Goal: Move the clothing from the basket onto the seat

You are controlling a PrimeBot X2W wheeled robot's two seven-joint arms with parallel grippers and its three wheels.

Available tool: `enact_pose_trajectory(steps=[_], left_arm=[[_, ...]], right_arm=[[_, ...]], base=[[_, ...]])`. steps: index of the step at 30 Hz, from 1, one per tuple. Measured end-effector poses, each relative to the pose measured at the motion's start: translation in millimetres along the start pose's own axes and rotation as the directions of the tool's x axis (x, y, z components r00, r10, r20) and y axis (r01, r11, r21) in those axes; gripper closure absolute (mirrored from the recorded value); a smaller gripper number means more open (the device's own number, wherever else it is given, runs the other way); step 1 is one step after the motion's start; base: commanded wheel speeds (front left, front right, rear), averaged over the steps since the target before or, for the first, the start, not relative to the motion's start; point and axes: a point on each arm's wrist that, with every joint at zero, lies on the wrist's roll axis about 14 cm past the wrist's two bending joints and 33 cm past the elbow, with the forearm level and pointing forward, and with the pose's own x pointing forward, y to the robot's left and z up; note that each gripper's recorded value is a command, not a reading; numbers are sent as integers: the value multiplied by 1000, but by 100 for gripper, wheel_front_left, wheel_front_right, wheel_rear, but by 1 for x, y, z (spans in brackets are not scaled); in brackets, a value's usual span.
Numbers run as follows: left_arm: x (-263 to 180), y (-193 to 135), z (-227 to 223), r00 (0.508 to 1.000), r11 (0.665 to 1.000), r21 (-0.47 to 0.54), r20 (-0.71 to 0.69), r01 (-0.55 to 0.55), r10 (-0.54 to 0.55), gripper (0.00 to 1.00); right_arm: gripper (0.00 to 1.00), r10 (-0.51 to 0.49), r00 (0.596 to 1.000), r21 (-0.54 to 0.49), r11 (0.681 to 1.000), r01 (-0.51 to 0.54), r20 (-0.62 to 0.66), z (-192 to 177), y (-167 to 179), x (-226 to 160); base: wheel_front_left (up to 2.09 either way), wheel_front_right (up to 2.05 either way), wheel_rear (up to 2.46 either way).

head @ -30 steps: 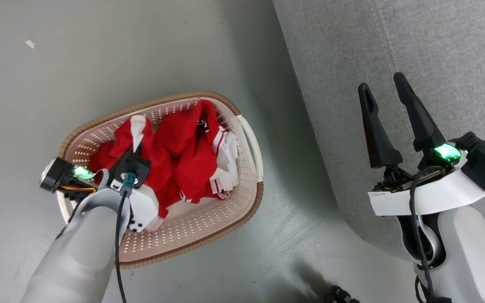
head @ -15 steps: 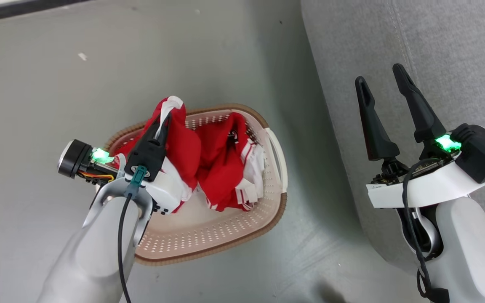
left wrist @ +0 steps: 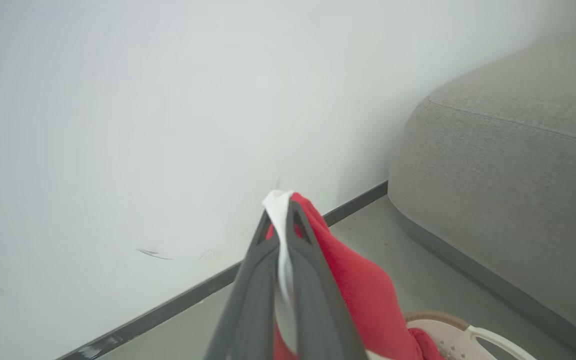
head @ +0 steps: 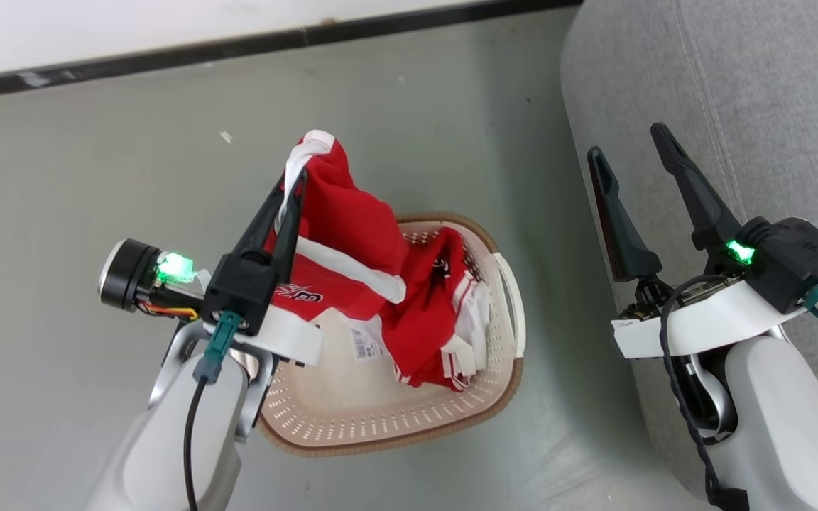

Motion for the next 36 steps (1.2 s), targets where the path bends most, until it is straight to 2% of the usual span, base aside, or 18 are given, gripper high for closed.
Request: enact_pose_trajectory(steps=[9,25,36], left_arm=[[-26,12,54,992,999,4,115,-45,44,100],[-67,4,148,946,997,73,324,-3,-21,100],[-97,-1,196,902,991,132,426,9,-65,100]], right_arm=[[0,61,998,-13,998,-61,-4,7,25,-9],[0,188,982,-8,982,-188,-14,21,70,-40],[0,306,952,7,952,-306,-30,24,109,-64]], base=[[0,0,0],[0,0,0],[0,0,0]])
